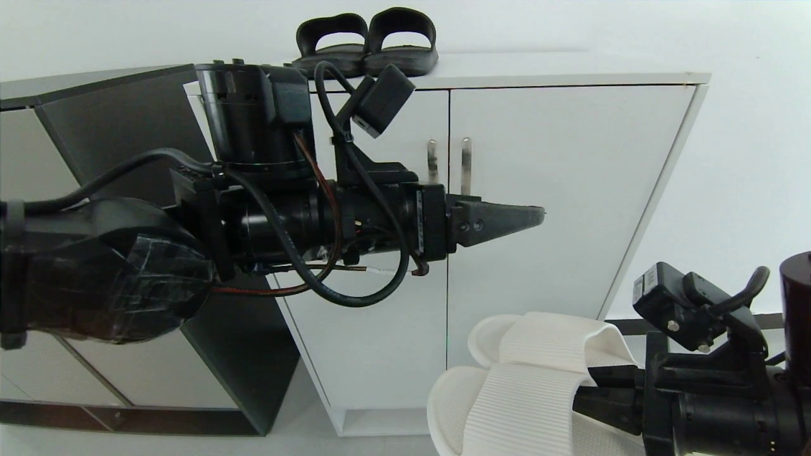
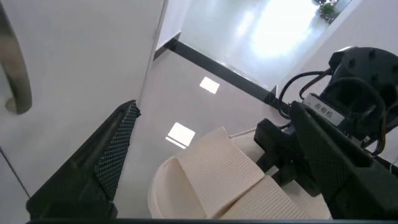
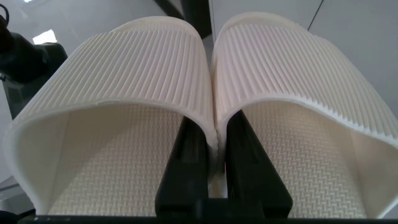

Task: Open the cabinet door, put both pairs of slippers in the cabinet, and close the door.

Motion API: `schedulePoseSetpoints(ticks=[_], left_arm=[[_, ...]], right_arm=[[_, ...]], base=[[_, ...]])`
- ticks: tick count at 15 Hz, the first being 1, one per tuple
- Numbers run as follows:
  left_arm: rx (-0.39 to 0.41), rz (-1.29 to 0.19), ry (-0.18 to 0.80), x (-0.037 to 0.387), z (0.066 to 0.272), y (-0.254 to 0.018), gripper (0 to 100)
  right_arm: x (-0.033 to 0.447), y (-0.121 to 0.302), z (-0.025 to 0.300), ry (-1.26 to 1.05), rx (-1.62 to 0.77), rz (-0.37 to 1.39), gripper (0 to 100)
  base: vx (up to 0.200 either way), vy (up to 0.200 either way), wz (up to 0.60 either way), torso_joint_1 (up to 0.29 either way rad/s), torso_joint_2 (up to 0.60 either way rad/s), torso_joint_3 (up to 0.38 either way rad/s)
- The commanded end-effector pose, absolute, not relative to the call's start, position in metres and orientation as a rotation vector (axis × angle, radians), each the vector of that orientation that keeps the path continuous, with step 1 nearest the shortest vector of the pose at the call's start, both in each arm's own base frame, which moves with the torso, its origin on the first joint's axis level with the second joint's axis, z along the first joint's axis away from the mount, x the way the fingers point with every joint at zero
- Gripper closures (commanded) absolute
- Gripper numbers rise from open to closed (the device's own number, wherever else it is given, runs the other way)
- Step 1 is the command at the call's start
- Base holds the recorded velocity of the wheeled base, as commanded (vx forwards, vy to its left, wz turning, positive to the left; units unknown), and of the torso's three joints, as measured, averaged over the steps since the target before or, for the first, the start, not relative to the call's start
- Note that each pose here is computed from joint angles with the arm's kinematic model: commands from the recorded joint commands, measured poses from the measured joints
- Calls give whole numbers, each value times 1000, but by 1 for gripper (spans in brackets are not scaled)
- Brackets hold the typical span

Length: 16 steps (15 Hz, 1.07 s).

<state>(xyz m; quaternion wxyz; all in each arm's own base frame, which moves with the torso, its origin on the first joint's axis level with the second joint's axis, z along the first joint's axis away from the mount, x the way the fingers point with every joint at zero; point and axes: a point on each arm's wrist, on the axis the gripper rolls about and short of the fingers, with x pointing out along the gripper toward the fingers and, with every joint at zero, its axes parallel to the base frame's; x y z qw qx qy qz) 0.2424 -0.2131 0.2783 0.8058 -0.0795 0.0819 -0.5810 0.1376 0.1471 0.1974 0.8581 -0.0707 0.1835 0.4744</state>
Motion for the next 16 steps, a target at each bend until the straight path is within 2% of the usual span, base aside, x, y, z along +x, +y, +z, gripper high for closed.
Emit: schedulePoseSetpoints(ticks=[1, 6, 8, 16], left_arm=[[-172, -1215, 168, 255, 278, -212, 0], [-153, -1114, 115, 277, 281, -204, 0], [-148, -1094, 94, 279, 283, -209, 0], [-147, -1040, 106, 311, 269, -228, 0]], right_arm=[[139, 149, 196, 394, -151, 997, 100], [139, 149, 195, 397, -153, 995, 100], [139, 149, 195, 397, -153, 995, 100], [139, 149, 196, 394, -152, 995, 100]], base=[[0, 0, 0, 0, 0, 0], [0, 0, 0, 0, 0, 0], [0, 0, 0, 0, 0, 0], [0, 0, 0, 0, 0, 0]])
